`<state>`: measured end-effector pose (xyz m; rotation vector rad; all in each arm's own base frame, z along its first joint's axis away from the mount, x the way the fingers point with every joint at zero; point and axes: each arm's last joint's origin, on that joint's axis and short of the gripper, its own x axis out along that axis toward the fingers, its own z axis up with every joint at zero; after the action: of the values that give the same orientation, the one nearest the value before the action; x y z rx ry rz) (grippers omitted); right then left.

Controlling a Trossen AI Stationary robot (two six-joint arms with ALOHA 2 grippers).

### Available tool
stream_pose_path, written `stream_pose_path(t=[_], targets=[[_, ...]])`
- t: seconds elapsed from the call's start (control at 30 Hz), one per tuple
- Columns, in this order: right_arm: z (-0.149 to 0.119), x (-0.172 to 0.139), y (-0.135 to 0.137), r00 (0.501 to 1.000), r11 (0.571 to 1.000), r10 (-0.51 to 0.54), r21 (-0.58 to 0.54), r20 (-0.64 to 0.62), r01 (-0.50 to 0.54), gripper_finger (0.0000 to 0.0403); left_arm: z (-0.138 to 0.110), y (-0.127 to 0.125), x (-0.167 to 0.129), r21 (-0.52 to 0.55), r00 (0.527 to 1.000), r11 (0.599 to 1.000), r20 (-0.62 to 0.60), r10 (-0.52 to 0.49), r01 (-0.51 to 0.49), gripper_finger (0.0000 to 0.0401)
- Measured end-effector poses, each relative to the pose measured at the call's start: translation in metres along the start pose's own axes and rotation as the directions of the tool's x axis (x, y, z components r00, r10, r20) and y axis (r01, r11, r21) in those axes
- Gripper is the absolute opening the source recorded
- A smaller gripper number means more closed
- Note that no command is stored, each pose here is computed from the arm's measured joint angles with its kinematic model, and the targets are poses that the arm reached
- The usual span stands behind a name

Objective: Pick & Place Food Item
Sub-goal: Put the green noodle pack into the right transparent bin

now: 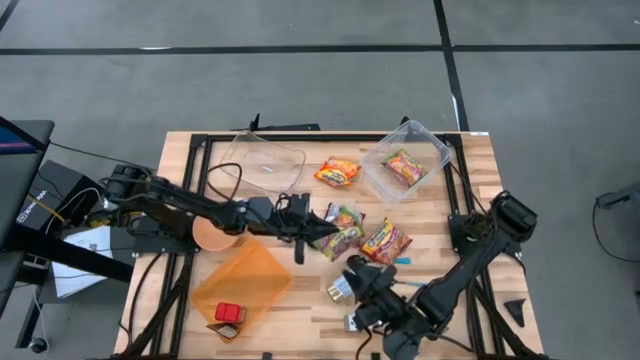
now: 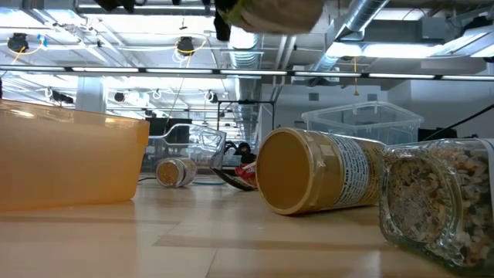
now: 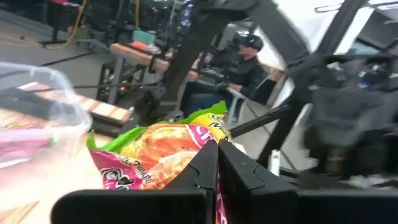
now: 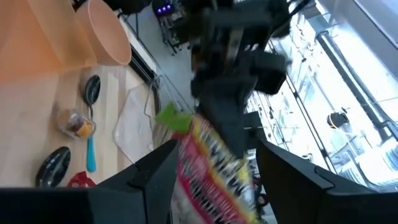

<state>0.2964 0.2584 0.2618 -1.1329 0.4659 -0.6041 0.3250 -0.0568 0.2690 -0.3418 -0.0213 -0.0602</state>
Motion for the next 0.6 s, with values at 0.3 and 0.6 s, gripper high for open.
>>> stream_pose_path(t=[0.3,0.6], targets=[[-0.002,0.013,-0.001,1.000,1.000,-0.008,-0.009,-0.029,0.008,0.0212,0.006,-0.022,-0.012,0.014,0.998,0.998,-0.021,-0.060,0.060,0.0000],[-0.003,0.018,0.000,0.999,1.000,-0.011,-0.023,-0.041,0.010,0.0212,0.005,-0.033,-0.014,0.009,0.995,0.995,-0.002,-0.100,0.100,0.0000]])
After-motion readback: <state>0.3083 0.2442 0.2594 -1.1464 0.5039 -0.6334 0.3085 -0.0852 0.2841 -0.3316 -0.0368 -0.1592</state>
